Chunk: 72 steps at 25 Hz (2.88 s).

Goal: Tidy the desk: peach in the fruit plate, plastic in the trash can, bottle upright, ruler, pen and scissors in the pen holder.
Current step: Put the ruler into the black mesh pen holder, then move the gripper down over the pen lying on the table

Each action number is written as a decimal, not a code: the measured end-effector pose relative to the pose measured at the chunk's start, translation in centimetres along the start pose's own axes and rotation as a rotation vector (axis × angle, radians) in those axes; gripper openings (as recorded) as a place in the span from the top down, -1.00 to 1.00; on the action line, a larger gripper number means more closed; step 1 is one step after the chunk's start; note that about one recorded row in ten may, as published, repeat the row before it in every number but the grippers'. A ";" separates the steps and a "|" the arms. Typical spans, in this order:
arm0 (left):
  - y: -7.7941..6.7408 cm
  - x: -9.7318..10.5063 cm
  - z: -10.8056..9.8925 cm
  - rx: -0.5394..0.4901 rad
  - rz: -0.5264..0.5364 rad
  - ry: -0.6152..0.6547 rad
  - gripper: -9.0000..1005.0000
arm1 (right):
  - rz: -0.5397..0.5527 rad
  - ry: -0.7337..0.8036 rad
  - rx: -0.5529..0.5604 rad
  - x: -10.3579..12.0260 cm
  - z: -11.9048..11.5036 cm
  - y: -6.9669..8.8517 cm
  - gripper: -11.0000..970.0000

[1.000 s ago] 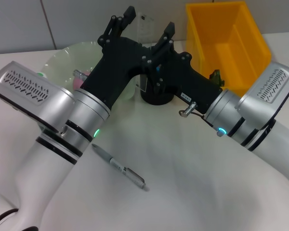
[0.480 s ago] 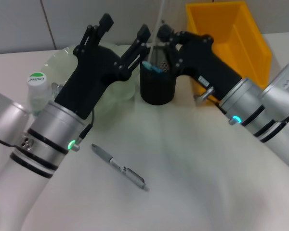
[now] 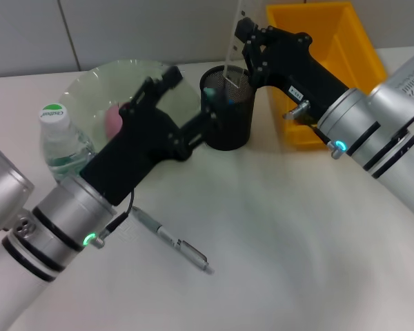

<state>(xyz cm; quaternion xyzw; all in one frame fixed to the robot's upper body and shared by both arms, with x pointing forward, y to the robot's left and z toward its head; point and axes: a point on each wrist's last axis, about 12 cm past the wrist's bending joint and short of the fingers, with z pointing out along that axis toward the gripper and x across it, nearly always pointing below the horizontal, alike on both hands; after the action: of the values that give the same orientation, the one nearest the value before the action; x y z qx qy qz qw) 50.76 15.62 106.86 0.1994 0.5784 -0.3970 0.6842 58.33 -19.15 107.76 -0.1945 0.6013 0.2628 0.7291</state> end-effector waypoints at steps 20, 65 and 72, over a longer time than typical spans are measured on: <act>4.0 -0.3 -3.2 0.168 -0.115 0.367 -0.72 | -0.019 0.104 0.049 0.1 2.5 -1.3 0.93; 4.2 -0.6 -4.1 0.223 -0.090 0.424 -0.72 | 0.002 0.250 0.083 1.7 3.5 -0.9 0.19; 4.3 -0.7 -4.1 0.221 -0.085 0.424 -0.72 | 0.015 0.225 0.097 1.5 3.1 -1.0 -0.19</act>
<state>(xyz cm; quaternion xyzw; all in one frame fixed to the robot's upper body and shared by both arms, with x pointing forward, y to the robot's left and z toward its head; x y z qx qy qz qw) 51.46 21.44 105.66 0.3276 0.6700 -0.4355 0.5041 61.60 -17.85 106.85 -0.1830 0.6928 0.2152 0.6635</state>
